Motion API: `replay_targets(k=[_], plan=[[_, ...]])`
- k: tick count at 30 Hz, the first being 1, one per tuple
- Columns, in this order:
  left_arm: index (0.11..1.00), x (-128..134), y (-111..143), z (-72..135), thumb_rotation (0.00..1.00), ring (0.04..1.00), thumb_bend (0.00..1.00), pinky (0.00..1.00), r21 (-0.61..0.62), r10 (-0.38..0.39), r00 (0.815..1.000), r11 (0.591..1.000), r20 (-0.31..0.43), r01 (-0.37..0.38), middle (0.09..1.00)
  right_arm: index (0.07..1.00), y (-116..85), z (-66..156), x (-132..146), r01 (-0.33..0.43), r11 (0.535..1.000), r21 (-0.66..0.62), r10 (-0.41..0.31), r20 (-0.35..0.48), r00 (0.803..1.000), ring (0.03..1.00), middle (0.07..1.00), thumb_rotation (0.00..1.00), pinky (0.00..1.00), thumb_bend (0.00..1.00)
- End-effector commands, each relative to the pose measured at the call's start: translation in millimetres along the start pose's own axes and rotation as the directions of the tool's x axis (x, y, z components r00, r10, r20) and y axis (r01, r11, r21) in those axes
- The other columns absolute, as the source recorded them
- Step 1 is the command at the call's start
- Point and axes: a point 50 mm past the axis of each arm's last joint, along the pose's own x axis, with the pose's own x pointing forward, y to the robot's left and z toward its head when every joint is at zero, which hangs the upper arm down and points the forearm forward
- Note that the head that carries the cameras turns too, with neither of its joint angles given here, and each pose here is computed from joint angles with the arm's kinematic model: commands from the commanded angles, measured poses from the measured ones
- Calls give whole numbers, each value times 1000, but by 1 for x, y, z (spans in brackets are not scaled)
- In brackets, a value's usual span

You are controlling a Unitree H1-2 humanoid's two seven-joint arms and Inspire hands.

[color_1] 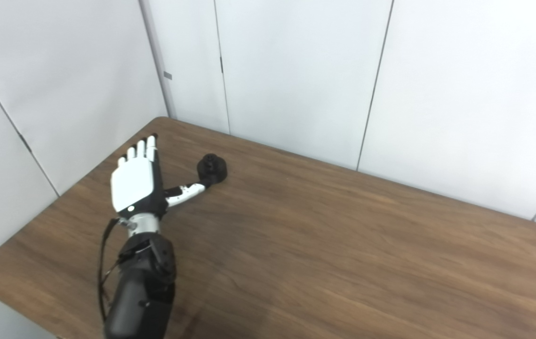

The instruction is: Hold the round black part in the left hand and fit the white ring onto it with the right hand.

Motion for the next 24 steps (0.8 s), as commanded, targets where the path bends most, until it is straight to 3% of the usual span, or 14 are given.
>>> replay_targets(k=[1,13,24], plan=[[1000,16,7,10,588,1000,1000,1000,-29,60,998,998,4,-60,1000,1000,-7,-27,-21,29,999,27,-26,-89,996,1000,1000,851,1000,633],[1000,43,-24,-5,572,1000,1000,1000,-86,-58,995,995,-83,51,1000,1000,-9,-29,-23,17,1000,15,-16,-85,996,1000,1000,856,1000,639],[1000,56,-47,-15,599,1000,1000,1000,-124,-139,986,984,-92,128,1000,1000,-6,-28,-29,33,999,15,-31,-89,996,1000,1000,852,1000,626]])
